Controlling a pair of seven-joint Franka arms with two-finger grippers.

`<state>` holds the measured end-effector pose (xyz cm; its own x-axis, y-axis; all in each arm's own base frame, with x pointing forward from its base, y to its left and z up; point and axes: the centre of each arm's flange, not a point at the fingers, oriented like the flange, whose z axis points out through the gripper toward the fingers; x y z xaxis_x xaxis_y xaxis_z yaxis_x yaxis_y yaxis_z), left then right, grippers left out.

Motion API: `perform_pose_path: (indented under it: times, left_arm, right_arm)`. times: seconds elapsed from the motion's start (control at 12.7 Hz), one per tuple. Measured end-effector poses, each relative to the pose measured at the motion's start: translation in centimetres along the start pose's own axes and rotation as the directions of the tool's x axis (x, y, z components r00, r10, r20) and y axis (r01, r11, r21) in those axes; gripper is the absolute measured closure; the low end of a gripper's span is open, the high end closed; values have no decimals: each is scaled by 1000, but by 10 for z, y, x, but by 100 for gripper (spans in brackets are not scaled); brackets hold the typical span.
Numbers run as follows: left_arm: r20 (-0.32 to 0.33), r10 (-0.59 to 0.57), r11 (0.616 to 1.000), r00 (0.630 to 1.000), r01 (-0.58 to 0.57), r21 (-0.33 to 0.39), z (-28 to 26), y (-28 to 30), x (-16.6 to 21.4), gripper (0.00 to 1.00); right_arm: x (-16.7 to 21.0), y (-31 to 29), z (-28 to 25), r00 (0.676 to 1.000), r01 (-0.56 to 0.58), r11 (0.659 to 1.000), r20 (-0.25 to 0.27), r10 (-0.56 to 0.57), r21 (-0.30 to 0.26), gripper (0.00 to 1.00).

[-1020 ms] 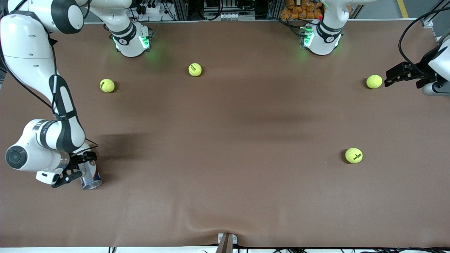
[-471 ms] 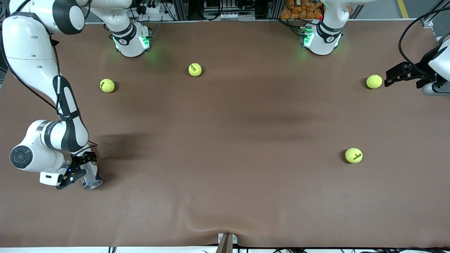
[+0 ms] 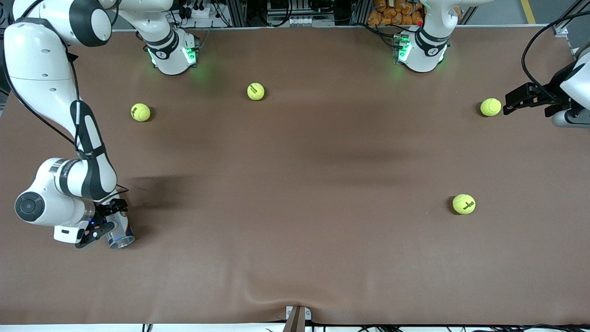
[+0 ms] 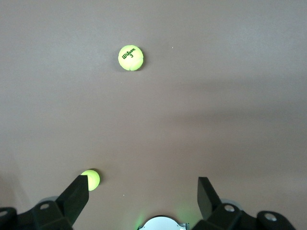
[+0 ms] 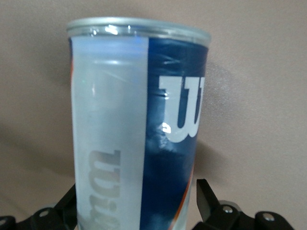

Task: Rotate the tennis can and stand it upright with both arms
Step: 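Close the right gripper around the tennis can body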

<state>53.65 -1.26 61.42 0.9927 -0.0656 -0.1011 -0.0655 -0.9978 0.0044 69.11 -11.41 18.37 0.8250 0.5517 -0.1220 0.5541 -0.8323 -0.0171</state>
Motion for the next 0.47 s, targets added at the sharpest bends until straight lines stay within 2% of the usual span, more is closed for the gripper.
perform_pose_path:
  times: [0.39, 0.47]
  left_arm:
    - [1, 0, 1000, 1000, 0, 0, 0, 0, 0, 0]
    - [1, 0, 1000, 1000, 0, 0, 0, 0, 0, 0]
  right_arm:
    - [-1, -1, 6, 1000, 0, 1000, 6, 0, 6, 0]
    - [0, -1, 6, 1000, 0, 1000, 6, 0, 7, 7]
